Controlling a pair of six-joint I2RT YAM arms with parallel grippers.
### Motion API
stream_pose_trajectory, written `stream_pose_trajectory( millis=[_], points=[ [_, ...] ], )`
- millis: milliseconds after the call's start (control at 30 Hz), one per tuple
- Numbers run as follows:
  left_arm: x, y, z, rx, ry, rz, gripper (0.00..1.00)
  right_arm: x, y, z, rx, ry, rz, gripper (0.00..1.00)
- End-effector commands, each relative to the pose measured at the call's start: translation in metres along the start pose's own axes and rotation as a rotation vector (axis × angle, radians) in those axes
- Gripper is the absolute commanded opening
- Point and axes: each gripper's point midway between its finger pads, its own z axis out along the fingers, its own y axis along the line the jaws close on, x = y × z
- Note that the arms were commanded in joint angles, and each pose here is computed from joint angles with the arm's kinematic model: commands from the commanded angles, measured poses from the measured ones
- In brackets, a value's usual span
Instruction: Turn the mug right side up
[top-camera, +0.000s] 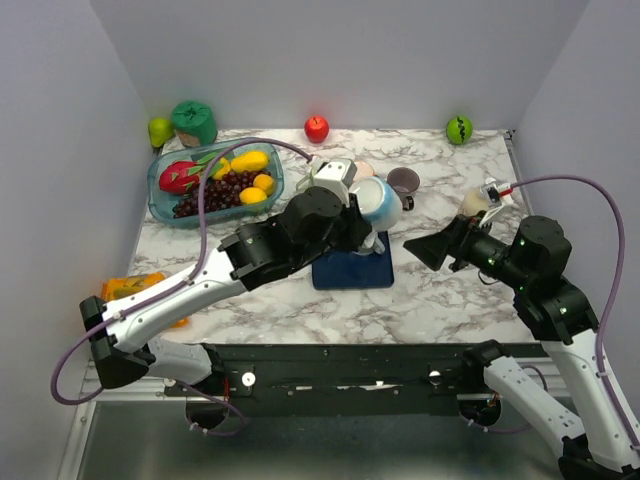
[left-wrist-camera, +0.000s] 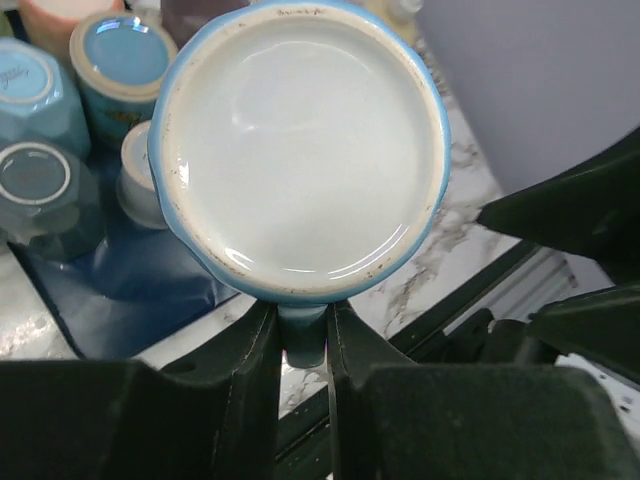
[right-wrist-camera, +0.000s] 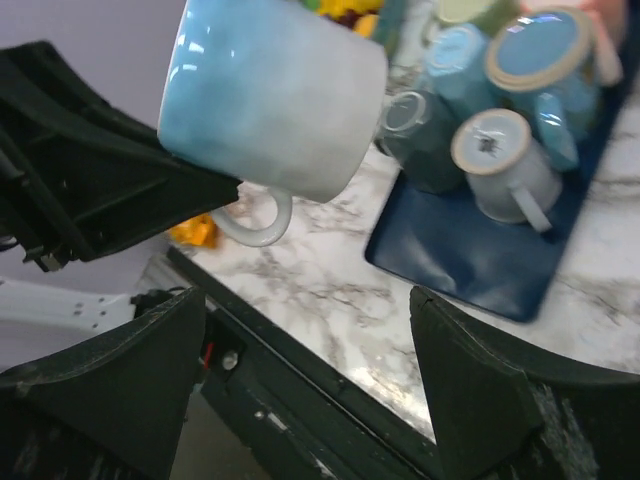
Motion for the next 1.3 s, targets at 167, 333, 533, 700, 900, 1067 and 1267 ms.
stream_pose_trajectory(
  millis=[167, 333, 533, 700, 900, 1067, 1267],
  points=[
    [-0.118, -0.088, -0.095, 0.461, -0.362, -0.062, 0.00, -0.034, 0.093, -0.010, -0.518, -0.096, -0.058, 0.89],
    [-0.132, -0.114, -0.121, 0.628, -0.423, -0.067, 0.00, -0.049, 0.114, -0.009, -0.621, -0.117, -0.049, 0.89],
    [-0.139, -0.131, -0.133, 0.734, -0.453, -0.062, 0.00, -0.069, 0.138, -0.017, -0.713, -0.159, -0.056, 0.89],
    [-0.138, -0.138, -0.134, 0.780, -0.461, -0.061, 0.00, -0.079, 0.150, -0.023, -0.772, -0.196, -0.019, 0.85],
    [-0.135, -0.141, -0.132, 0.806, -0.459, -0.072, 0.00, -0.084, 0.150, -0.022, -0.777, -0.221, 0.033, 0.67],
    [-0.132, -0.143, -0.129, 0.824, -0.454, -0.081, 0.00, -0.090, 0.147, -0.019, -0.773, -0.253, 0.092, 0.45],
    [-0.127, -0.139, -0.121, 0.796, -0.438, -0.077, 0.00, -0.095, 0.136, -0.010, -0.680, -0.274, 0.099, 0.01]
  ],
)
